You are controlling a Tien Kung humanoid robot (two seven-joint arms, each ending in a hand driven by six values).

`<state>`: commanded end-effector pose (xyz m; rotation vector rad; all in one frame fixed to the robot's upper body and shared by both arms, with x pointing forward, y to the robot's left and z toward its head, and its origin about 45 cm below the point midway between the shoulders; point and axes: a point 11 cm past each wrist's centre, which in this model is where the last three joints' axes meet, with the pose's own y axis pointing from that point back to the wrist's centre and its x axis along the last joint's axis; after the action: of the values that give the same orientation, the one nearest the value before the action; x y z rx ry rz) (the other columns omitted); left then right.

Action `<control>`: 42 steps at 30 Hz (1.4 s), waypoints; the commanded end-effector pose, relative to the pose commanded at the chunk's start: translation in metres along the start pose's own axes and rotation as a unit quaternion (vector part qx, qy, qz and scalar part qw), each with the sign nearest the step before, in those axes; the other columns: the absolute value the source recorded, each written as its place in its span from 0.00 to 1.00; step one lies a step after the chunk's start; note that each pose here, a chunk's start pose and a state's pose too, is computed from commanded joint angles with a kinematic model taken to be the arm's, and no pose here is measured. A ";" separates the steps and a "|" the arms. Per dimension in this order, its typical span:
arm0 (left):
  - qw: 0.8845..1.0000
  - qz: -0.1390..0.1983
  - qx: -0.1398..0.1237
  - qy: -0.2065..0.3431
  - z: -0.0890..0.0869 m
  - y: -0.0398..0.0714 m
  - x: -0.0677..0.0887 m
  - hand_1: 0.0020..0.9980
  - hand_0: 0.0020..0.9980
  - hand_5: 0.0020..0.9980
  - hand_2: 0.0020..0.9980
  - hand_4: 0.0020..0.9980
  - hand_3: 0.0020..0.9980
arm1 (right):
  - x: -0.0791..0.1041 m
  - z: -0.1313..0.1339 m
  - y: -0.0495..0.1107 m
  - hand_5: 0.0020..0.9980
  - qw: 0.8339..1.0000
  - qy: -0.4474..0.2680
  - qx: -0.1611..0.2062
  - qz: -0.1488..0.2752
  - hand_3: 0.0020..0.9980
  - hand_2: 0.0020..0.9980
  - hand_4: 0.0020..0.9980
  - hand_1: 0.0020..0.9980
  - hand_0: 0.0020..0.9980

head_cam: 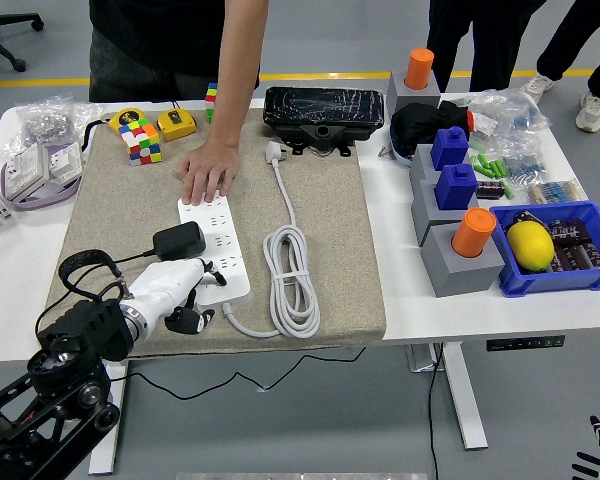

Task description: Pick up the plug,place it near the board,insert it into the board,press the button

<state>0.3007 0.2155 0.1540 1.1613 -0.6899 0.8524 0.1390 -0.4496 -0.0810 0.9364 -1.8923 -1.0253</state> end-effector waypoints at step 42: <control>0.997 0.076 -0.031 0.001 0.020 0.022 0.034 0.03 0.16 0.00 0.13 0.68 0.71 | 0.000 0.005 0.000 1.00 1.000 0.002 -0.006 0.000 0.64 0.61 1.00 0.63 0.75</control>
<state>0.2985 0.2075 0.1982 1.0624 -0.8055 0.9542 0.1345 -0.4481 -0.0829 0.9304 -1.8808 -1.0316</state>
